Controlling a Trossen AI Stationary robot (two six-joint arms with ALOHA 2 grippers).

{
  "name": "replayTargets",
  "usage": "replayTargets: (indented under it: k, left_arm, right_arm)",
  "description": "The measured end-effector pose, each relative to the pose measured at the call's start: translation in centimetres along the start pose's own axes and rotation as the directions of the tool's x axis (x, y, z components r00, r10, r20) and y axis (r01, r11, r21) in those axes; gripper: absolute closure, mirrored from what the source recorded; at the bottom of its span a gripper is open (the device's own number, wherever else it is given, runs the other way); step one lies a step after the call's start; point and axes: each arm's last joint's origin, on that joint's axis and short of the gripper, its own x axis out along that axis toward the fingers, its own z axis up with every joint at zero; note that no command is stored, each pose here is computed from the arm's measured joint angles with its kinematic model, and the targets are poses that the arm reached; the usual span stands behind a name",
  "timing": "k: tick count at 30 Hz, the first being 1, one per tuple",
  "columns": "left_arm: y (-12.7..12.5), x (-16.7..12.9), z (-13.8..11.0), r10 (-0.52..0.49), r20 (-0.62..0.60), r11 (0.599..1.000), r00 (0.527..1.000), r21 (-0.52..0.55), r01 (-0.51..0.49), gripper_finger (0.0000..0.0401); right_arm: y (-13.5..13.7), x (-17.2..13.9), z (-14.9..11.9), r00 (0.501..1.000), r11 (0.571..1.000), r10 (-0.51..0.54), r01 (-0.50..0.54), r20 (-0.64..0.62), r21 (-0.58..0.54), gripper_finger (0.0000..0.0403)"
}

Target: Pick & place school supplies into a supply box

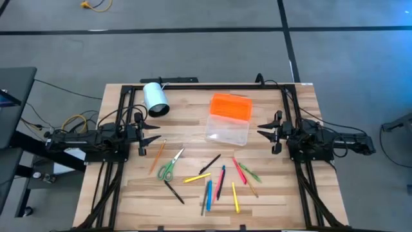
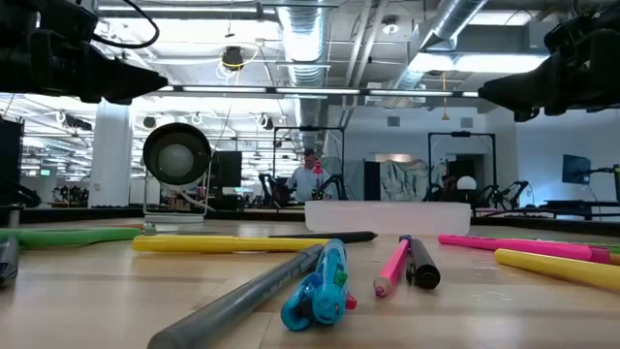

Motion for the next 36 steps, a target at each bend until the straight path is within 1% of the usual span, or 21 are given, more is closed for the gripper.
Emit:
replayTargets:
  k: [16, 27, 31, 34, 36]
  left_arm:
    - [0.0, 0.0, 0.0, 0.0, 0.0, 1.0, 1.0, 0.0, 0.0, 0.024]
    - [-0.02, 0.0, 0.0, -0.006, 0.001, 0.988, 1.0, -0.157, 0.006, 0.024]
    - [-0.02, 0.0, 0.0, -0.006, 0.001, 0.978, 1.0, -0.209, 0.006, 0.024]
    - [-0.02, 0.0, 0.01, -0.006, 0.002, 0.975, 1.0, -0.223, 0.006, 0.024]
    - [0.01, 0.0, 0.11, -0.004, 0.012, 0.973, 1.0, -0.229, 0.007, 0.024]
  right_arm:
    - [0.0, 0.0, 0.01, 1.0, 1.0, 0.0, 0.0, 0.0, 0.0, 0.0305]
    - [0.0, 0.0, 0.02, 1.0, 1.0, 0.0, 0.0, 0.001, 0.0, 0.0305]
    - [-0.03, 0.0, 0.23, 1.0, 1.0, -0.003, 0.003, 0.023, 0.001, 0.0305]
    - [-0.03, -0.01, 0.27, 1.0, 1.0, -0.003, 0.003, 0.027, 0.001, 0.0305]
    - [-0.06, -0.02, 0.51, 0.999, 1.0, -0.006, 0.006, 0.052, 0.003, 0.0305]
